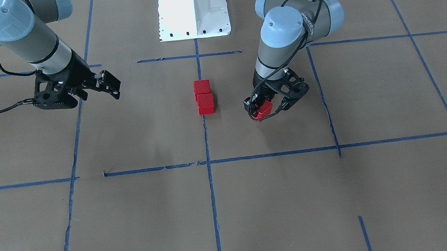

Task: Form red blocks into L shape at center
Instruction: 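Carry the cube with the left gripper toward the two-cube column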

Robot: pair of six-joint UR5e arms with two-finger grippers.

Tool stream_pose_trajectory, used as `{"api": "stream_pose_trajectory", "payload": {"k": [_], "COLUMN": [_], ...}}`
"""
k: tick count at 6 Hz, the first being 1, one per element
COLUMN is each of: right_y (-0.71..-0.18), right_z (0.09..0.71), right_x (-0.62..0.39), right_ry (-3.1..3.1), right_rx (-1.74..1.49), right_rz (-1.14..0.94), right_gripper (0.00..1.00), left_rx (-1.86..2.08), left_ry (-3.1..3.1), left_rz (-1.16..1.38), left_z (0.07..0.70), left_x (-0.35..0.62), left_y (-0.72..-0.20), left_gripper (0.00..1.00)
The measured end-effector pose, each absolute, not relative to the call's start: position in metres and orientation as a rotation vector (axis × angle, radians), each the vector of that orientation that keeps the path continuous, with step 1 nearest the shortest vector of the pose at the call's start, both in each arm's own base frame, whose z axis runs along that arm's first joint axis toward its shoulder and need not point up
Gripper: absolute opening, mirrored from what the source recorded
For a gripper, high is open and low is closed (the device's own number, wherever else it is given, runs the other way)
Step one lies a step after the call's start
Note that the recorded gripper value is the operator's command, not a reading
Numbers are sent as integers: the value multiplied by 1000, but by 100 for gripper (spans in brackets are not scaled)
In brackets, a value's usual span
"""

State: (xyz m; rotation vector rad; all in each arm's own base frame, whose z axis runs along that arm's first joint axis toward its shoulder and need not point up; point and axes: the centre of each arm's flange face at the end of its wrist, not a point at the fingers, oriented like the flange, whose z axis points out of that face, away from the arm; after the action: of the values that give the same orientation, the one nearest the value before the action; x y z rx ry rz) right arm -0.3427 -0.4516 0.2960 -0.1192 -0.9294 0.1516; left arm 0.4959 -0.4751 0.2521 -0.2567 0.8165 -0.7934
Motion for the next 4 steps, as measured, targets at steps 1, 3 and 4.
{"api": "stream_pose_trajectory", "payload": {"k": [1,3,4], "right_y": [-451,-449,-447], "right_z": [296,301,299], "right_x": [-342,-341,-338], "right_ry": [-933,-935,-940], "right_rx": [-126,-141,-140], "right_rz": [148,138,136], "right_gripper": [100,100,100], "left_rx": [-331,-450,-484], "left_ry": [796,754,730], "left_rz": [-952,-1180,-1260], "left_z": [249,238,236], "left_x": [498,525,538], "left_y": [-470,-450,-440], "left_gripper": [0,1,2]}}
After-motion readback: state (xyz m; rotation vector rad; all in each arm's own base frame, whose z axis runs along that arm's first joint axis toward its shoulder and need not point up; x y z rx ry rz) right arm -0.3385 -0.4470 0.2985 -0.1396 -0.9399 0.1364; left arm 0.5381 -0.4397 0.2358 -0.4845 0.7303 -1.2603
